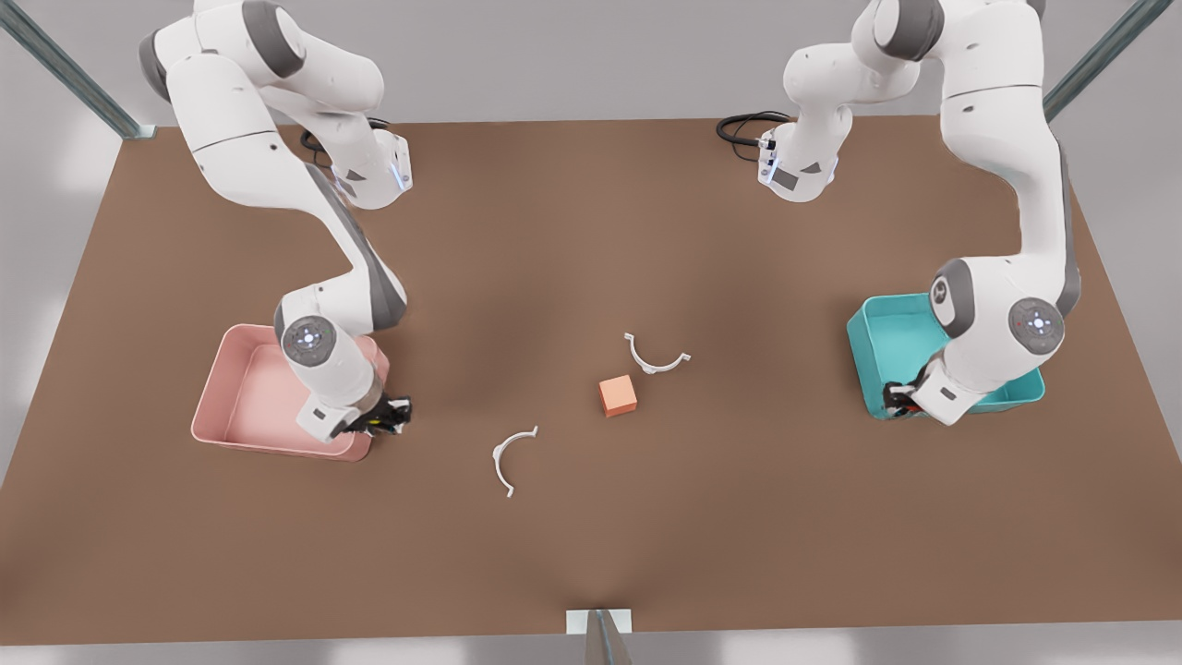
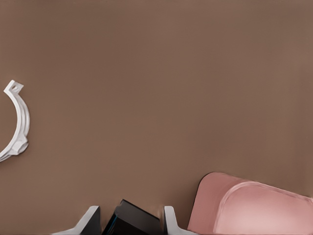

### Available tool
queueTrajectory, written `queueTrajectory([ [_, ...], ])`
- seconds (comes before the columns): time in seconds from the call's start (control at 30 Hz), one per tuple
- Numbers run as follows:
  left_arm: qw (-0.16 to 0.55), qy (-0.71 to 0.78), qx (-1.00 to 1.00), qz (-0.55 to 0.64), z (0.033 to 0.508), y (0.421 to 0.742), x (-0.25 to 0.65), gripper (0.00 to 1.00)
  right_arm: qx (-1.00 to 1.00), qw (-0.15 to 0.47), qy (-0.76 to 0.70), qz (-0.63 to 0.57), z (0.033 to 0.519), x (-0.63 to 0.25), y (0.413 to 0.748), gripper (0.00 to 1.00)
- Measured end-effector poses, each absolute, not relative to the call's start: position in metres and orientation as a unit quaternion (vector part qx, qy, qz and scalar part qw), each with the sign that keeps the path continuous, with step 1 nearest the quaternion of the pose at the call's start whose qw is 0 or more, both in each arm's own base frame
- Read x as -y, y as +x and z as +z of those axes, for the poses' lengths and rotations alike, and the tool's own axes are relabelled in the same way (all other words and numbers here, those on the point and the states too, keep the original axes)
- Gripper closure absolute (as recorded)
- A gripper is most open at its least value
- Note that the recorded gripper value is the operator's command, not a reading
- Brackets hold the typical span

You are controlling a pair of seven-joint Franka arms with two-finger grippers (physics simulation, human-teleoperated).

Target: Place the red button in the blue storage box with the left arm, and place the yellow button in the pink storage box with the right arm

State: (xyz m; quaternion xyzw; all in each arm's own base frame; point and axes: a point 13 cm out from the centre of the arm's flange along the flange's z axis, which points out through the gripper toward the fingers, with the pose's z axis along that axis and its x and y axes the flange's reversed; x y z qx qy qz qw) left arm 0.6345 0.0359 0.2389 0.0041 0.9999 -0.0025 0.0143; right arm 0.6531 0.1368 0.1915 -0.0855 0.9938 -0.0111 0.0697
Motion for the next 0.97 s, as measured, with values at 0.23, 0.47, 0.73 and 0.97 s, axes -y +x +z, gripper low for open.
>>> queueTrajectory([
  [0.23,-0.066,0.058,-0.996,-0.020,0.191,0.564,-0.100,0.23,-0.998,0.008,-0.064,-0.003,0.189,-0.002,0.617,0.47],
  [0.47,-0.103,0.134,-0.985,-0.029,0.165,0.544,-0.116,0.00,-0.994,-0.030,-0.108,0.005,0.158,0.026,0.594,0.00],
  [0.73,0.061,0.194,-0.979,0.024,0.399,0.678,-0.011,0.00,-0.979,0.131,-0.148,-0.054,0.466,-0.082,0.664,0.00],
  [0.97,0.034,0.146,-0.988,0.035,0.491,0.600,-0.006,0.00,-0.997,0.041,-0.059,-0.027,0.461,-0.020,0.626,0.00],
])
